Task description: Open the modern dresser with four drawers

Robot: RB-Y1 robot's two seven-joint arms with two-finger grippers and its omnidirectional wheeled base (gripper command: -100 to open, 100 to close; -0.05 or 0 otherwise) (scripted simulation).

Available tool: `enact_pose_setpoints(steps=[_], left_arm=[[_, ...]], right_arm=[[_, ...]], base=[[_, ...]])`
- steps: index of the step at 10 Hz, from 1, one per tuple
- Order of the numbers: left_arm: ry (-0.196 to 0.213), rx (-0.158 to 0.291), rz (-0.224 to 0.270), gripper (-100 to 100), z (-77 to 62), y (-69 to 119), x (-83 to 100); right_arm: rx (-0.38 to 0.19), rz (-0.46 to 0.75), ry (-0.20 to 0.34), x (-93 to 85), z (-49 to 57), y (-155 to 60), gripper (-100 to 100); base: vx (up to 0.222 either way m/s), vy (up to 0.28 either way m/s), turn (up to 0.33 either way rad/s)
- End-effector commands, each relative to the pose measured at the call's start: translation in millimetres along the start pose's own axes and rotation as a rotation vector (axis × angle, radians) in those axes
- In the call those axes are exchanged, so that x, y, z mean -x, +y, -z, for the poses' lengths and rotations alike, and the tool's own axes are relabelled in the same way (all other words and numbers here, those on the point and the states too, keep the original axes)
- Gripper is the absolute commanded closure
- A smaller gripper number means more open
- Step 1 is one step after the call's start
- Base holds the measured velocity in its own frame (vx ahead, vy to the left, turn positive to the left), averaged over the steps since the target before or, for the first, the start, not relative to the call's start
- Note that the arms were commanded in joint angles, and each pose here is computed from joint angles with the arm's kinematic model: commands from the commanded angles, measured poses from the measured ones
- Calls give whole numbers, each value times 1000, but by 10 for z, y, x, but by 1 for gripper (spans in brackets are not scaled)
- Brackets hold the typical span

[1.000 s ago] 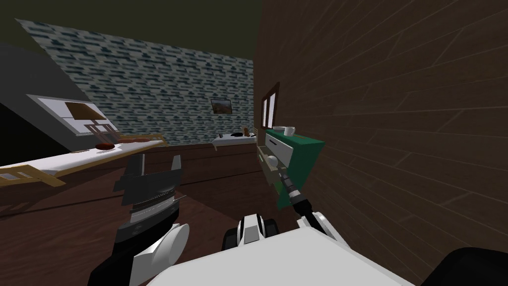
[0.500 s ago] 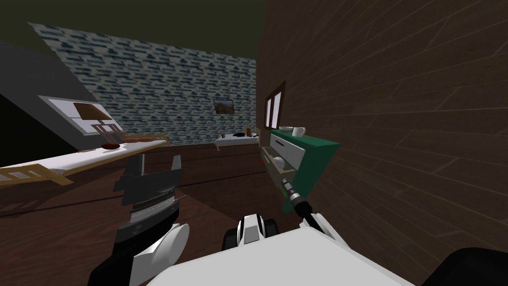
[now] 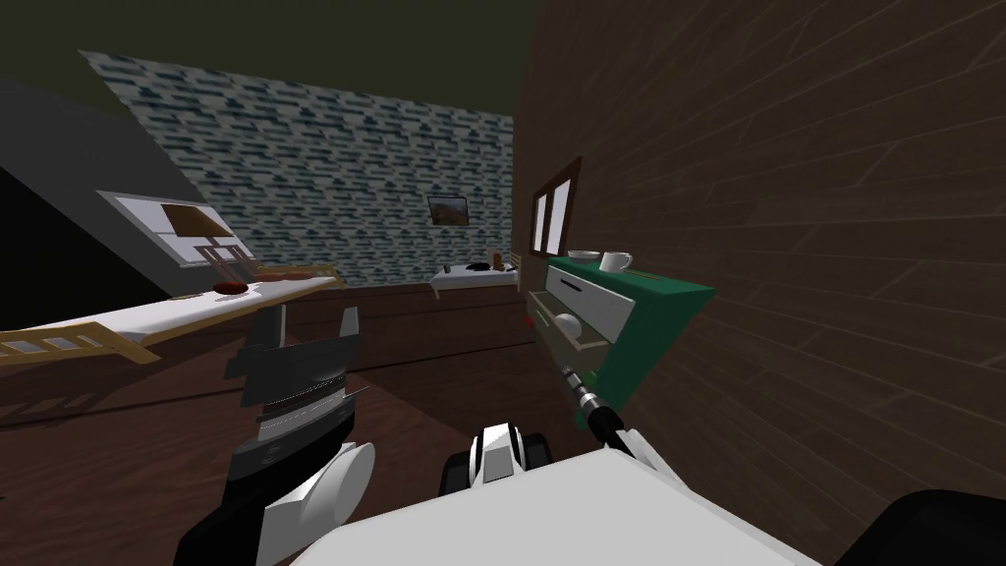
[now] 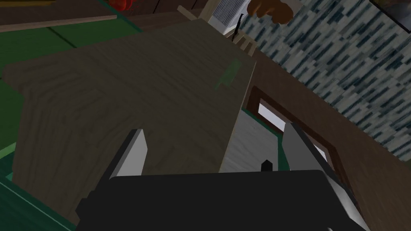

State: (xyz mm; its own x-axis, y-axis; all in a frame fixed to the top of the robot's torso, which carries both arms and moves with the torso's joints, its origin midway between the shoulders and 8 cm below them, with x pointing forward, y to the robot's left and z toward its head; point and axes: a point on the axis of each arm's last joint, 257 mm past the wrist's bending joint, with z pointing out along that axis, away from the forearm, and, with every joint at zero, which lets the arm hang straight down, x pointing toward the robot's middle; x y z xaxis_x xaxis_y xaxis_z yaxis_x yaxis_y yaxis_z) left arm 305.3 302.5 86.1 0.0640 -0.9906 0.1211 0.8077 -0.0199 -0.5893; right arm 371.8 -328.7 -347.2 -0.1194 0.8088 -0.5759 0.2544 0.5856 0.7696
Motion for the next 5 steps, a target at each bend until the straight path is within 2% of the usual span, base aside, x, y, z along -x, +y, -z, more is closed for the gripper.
enact_pose_setpoints(steps=[1, 3, 4, 5], left_arm=[[0, 0, 0, 0, 0, 0, 0], [0, 0, 0, 0, 0, 0, 0], [0, 0, 0, 0, 0, 0, 0], [0, 0, 0, 0, 0, 0, 0]], right_arm=[[-130, 80, 24, -83, 36, -515, -100], [-161, 80, 33, -126, 64, -650, -100], [-240, 137, 45, -121, 119, -947, -100], [-254, 137, 49, -140, 136, -1008, -100]], base=[[101, 162, 41], [66, 89, 8], [65, 105, 46], [83, 110, 21]])
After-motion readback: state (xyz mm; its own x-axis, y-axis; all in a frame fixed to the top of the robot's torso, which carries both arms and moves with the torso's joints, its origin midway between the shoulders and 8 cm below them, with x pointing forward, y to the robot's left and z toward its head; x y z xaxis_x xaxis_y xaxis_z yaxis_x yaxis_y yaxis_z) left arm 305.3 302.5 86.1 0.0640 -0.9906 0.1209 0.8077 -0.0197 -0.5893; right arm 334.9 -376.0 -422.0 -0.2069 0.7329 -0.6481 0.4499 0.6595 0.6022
